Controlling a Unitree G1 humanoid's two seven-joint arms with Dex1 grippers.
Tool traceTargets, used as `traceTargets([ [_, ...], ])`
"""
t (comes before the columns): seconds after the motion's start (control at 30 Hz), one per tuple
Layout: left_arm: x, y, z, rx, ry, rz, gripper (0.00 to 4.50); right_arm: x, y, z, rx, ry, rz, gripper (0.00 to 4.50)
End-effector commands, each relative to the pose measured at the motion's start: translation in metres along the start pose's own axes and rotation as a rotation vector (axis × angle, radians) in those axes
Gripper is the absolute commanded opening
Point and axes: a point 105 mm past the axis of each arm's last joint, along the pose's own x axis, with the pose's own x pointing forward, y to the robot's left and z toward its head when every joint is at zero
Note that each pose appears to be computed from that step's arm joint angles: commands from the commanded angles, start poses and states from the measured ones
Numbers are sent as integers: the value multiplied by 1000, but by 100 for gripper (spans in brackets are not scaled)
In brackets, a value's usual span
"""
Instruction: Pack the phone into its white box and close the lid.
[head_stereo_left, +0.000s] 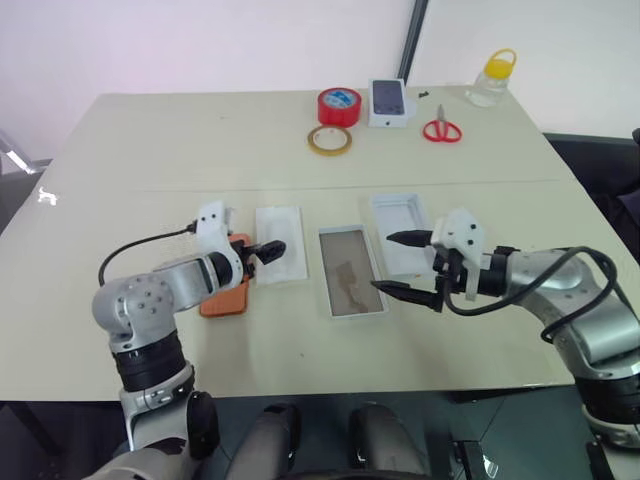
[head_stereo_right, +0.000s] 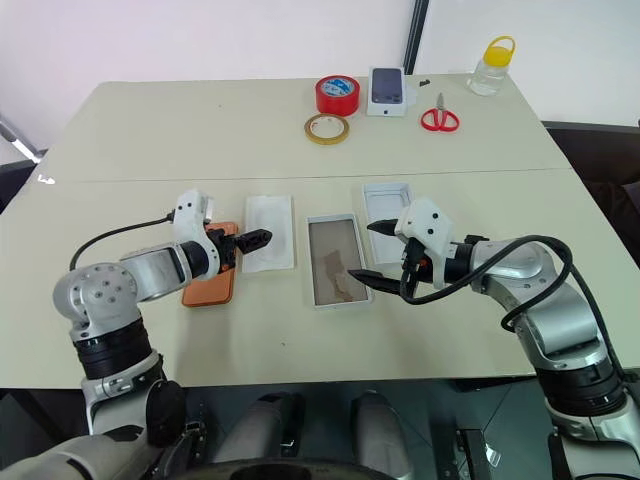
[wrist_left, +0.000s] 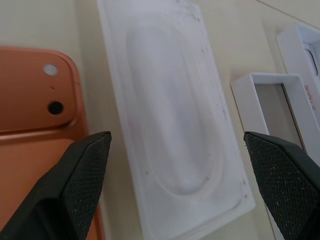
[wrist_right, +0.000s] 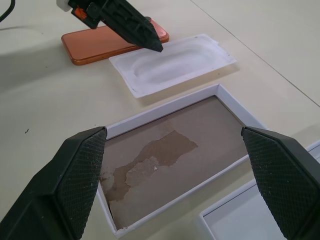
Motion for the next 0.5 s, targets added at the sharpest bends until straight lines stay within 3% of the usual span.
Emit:
traceTargets([
  [0.03, -5, 0, 3, -3, -9, 8, 447, 3, 3, 9, -32, -38, 9, 450],
  [0.17, -5, 9, -2, -39, 9, 47, 447, 5, 4, 9, -35, -43, 14, 450],
  [0.27, -5, 13, -2, -69, 1, 56, 371, 6, 5, 10, -39, -48, 17, 450],
  [0.5, -4, 18, -2, -110, -6, 73, 58, 8, 6, 10, -42, -57, 18, 450],
])
